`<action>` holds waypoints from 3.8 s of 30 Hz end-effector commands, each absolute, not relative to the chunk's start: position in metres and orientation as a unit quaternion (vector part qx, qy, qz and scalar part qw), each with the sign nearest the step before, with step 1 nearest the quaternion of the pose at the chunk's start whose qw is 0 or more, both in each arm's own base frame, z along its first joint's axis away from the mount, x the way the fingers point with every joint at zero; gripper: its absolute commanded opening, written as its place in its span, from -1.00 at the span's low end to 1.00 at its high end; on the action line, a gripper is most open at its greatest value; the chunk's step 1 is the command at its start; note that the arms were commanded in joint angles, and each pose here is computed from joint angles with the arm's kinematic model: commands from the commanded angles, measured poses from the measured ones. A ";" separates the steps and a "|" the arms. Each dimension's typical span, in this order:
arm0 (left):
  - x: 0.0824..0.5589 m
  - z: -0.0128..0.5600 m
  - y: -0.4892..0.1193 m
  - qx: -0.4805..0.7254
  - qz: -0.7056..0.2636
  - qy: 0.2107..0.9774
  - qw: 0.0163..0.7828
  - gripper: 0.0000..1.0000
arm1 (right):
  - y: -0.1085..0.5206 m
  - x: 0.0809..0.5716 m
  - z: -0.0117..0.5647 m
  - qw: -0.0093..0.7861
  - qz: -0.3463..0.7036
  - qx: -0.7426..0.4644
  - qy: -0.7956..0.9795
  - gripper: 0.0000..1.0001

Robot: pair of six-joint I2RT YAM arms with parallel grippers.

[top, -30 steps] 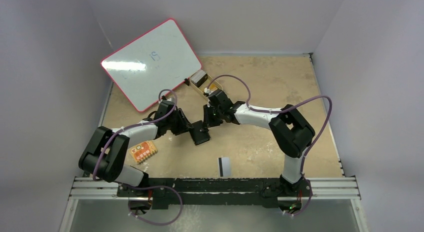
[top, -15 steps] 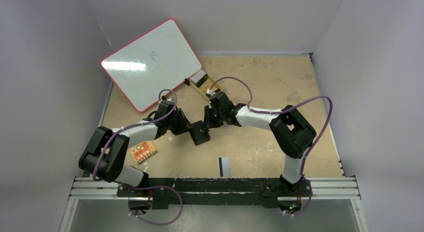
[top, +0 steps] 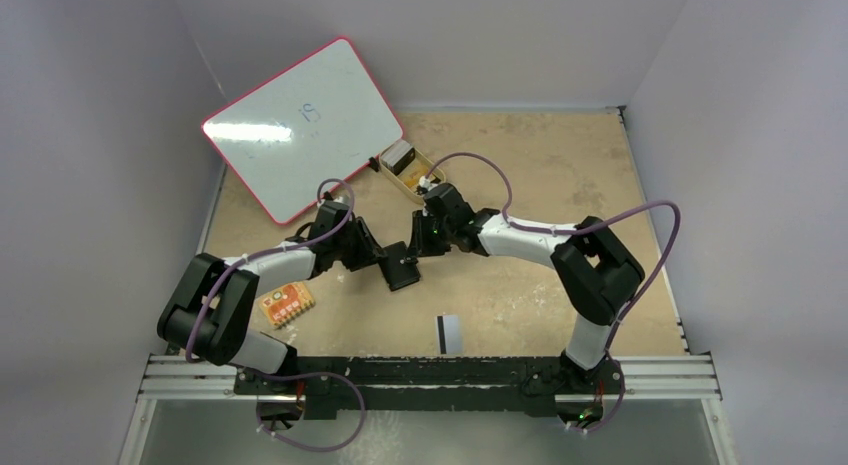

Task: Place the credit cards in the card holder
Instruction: Close the card holder at the center of the board.

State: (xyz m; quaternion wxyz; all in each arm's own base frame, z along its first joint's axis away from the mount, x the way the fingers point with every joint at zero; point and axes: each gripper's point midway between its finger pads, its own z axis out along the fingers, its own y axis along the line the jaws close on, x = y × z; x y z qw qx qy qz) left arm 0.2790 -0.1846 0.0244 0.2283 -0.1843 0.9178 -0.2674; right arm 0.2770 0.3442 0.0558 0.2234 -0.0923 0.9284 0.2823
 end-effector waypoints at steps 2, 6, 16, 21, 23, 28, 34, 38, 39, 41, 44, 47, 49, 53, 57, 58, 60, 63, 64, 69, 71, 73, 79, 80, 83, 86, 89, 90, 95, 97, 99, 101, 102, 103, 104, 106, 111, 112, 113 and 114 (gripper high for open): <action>0.279 0.021 -0.178 -0.181 -0.248 0.924 0.226 -0.28 | 0.351 0.275 0.060 0.226 0.299 -0.092 0.923 -0.48; 0.279 0.021 -0.178 -0.181 -0.249 0.924 0.227 -0.28 | 0.356 0.274 0.058 0.222 0.309 -0.095 0.920 -0.49; 0.279 0.022 -0.179 -0.181 -0.250 0.924 0.227 -0.28 | 0.360 0.272 0.047 0.211 0.310 -0.094 0.922 -0.54; 0.279 0.023 -0.179 -0.181 -0.251 0.923 0.227 -0.28 | 0.363 0.270 0.043 0.205 0.315 -0.092 0.922 -0.55; 0.279 0.023 -0.179 -0.181 -0.251 0.923 0.228 -0.28 | 0.366 0.268 0.040 0.201 0.318 -0.092 0.922 -0.55; 0.279 0.023 -0.179 -0.181 -0.251 0.923 0.227 -0.28 | 0.369 0.266 0.038 0.197 0.323 -0.092 0.921 -0.57; 0.279 0.023 -0.179 -0.182 -0.251 0.923 0.227 -0.28 | 0.374 0.264 0.041 0.203 0.313 -0.106 0.922 -0.62; 0.280 0.023 -0.179 -0.181 -0.251 0.923 0.228 -0.28 | 0.375 0.263 0.041 0.206 0.301 -0.111 0.924 -0.66; 0.280 0.023 -0.180 -0.182 -0.252 0.923 0.228 -0.28 | 0.374 0.263 0.040 0.206 0.296 -0.113 0.926 -0.67; 0.280 0.022 -0.180 -0.182 -0.252 0.923 0.227 -0.28 | 0.373 0.262 0.036 0.206 0.284 -0.115 0.929 -0.69; 0.280 0.022 -0.179 -0.181 -0.251 0.923 0.227 -0.29 | 0.370 0.262 0.033 0.209 0.265 -0.120 0.934 -0.78; 0.279 0.022 -0.179 -0.182 -0.250 0.924 0.227 -0.29 | 0.367 0.261 0.031 0.214 0.246 -0.126 0.937 -0.86; 0.278 0.021 -0.178 -0.183 -0.247 0.924 0.226 -0.29 | 0.365 0.260 0.030 0.215 0.232 -0.133 0.939 -0.87; 0.279 0.023 -0.178 -0.188 -0.249 0.922 0.228 -0.29 | 0.361 0.256 0.024 0.211 0.197 -0.152 0.945 -0.87; 0.280 0.027 -0.178 -0.194 -0.252 0.919 0.232 -0.30 | 0.356 0.251 0.018 0.205 0.169 -0.162 0.950 -0.88; 0.281 0.028 -0.178 -0.194 -0.253 0.918 0.234 -0.30 | 0.354 0.250 0.017 0.204 0.163 -0.164 0.951 -0.89; 0.281 0.028 -0.178 -0.196 -0.253 0.918 0.234 -0.30 | 0.350 0.250 0.013 0.200 0.152 -0.165 0.954 -0.89; 0.281 0.028 -0.178 -0.198 -0.256 0.917 0.234 -0.30 | 0.347 0.251 0.010 0.195 0.138 -0.164 0.957 -0.88; 0.280 0.028 -0.179 -0.198 -0.258 0.917 0.233 -0.30 | 0.346 0.250 0.008 0.191 0.134 -0.165 0.958 -0.87; 0.277 0.027 -0.179 -0.198 -0.259 0.917 0.231 -0.30 | 0.350 0.245 0.005 0.165 0.133 -0.163 0.964 -0.85; 0.277 0.026 -0.179 -0.197 -0.260 0.917 0.231 -0.30 | 0.349 0.246 0.004 0.160 0.122 -0.164 0.966 -0.83; 0.276 0.026 -0.180 -0.193 -0.264 0.917 0.229 -0.30 | 0.348 0.246 0.002 0.155 0.118 -0.164 0.967 -0.82; 0.275 0.028 -0.186 -0.193 -0.285 0.910 0.231 -0.31 | 0.345 0.239 -0.019 0.115 0.098 -0.168 0.974 -0.81; 0.275 0.029 -0.186 -0.192 -0.286 0.909 0.233 -0.31 | 0.346 0.238 -0.021 0.110 0.094 -0.171 0.974 -0.80; 0.276 0.032 -0.186 -0.194 -0.290 0.907 0.238 -0.31 | 0.339 0.231 -0.039 0.084 0.078 -0.173 0.978 -0.79; 0.277 0.037 -0.188 -0.193 -0.298 0.903 0.242 -0.32 | 0.332 0.224 -0.052 0.062 0.062 -0.173 0.981 -0.79; 0.278 0.043 -0.187 -0.194 -0.300 0.900 0.251 -0.33 | 0.329 0.225 -0.056 0.051 0.043 -0.175 0.982 -0.79; 0.279 0.046 -0.186 -0.196 -0.298 0.899 0.255 -0.32 | 0.329 0.226 -0.056 0.051 0.038 -0.176 0.982 -0.79; 0.283 0.062 -0.179 -0.201 -0.292 0.892 0.281 -0.34 | 0.337 0.244 -0.029 0.090 0.048 -0.166 0.981 -0.79; 0.286 0.072 -0.174 -0.203 -0.279 0.891 0.295 -0.34 | 0.340 0.253 -0.010 0.113 0.056 -0.160 0.979 -0.77; 0.290 0.086 -0.168 -0.203 -0.268 0.889 0.312 -0.32 | 0.345 0.263 0.021 0.150 0.078 -0.154 0.974 -0.72; 0.294 0.105 -0.162 -0.204 -0.259 0.883 0.335 -0.27 | 0.349 0.269 0.049 0.186 0.105 -0.157 0.964 -0.69; 0.295 0.114 -0.159 -0.204 -0.254 0.881 0.343 -0.25 | 0.352 0.272 0.064 0.204 0.121 -0.161 0.958 -0.67; 0.296 0.124 -0.156 -0.203 -0.249 0.878 0.353 -0.23 | 0.351 0.273 0.078 0.222 0.133 -0.162 0.952 -0.65; 0.296 0.133 -0.153 -0.202 -0.245 0.876 0.362 -0.21 | 0.348 0.275 0.089 0.236 0.143 -0.157 0.948 -0.63; 0.295 0.156 -0.146 -0.199 -0.236 0.872 0.379 -0.15 | 0.343 0.278 0.113 0.266 0.170 -0.148 0.937 -0.57; 0.294 0.230 -0.131 -0.183 -0.225 0.848 0.443 0.03 | 0.333 0.282 0.170 0.351 0.222 -0.130 0.900 -0.33; 0.292 0.242 -0.128 -0.179 -0.224 0.844 0.453 0.06 | 0.330 0.282 0.181 0.366 0.226 -0.126 0.894 -0.29; 0.290 0.255 -0.126 -0.173 -0.223 0.841 0.462 0.10 | 0.326 0.282 0.191 0.377 0.227 -0.120 0.890 -0.26; 0.287 0.269 -0.123 -0.168 -0.225 0.836 0.472 0.15 | 0.320 0.282 0.202 0.390 0.228 -0.114 0.885 -0.21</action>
